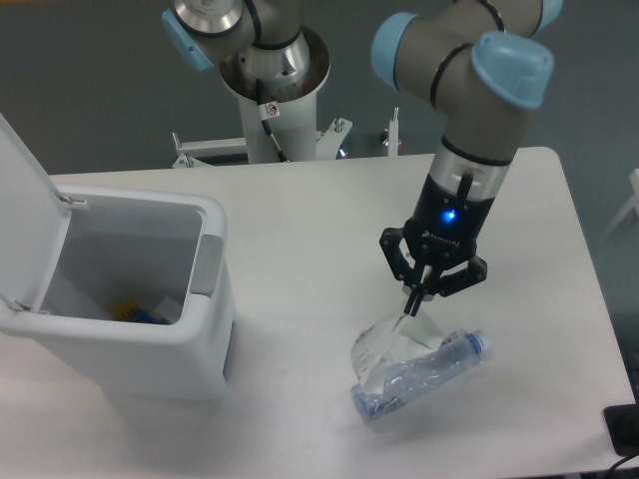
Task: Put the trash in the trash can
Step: 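Close the gripper on the white paper and lift it, then carry the paper over the white bin and open the gripper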
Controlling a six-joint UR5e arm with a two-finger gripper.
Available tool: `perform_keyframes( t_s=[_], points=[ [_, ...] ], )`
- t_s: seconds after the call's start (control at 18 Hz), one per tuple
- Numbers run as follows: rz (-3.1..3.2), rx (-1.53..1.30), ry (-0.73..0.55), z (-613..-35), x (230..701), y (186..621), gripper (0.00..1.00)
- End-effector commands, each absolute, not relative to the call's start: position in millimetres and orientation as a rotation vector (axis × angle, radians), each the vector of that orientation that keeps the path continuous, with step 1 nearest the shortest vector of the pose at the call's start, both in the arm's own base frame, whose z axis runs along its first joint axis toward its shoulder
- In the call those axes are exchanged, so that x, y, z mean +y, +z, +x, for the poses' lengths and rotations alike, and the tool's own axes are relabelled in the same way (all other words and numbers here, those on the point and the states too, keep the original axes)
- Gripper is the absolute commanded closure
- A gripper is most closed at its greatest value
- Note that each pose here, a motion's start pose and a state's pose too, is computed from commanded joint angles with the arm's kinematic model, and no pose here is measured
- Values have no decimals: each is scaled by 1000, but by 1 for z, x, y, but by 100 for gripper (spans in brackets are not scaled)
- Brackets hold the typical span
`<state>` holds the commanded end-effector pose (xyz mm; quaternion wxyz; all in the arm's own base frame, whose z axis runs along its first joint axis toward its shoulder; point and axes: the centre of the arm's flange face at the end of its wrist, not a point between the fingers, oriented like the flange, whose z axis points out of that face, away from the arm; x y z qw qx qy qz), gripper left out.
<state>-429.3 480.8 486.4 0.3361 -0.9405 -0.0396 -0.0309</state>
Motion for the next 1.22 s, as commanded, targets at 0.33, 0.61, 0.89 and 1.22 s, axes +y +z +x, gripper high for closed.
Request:
perform_keyframes(
  t_s=[0.33,0.61,0.89,1.22],
  points=[
    [-2320,-51,-144,-380,487,540,100],
    [-2265,12,-235,-315,500,561,100],
    [-2271,85,-264,-251,489,554,100],
    [-2283,144,-300,-214,494,540,80]
  ],
)
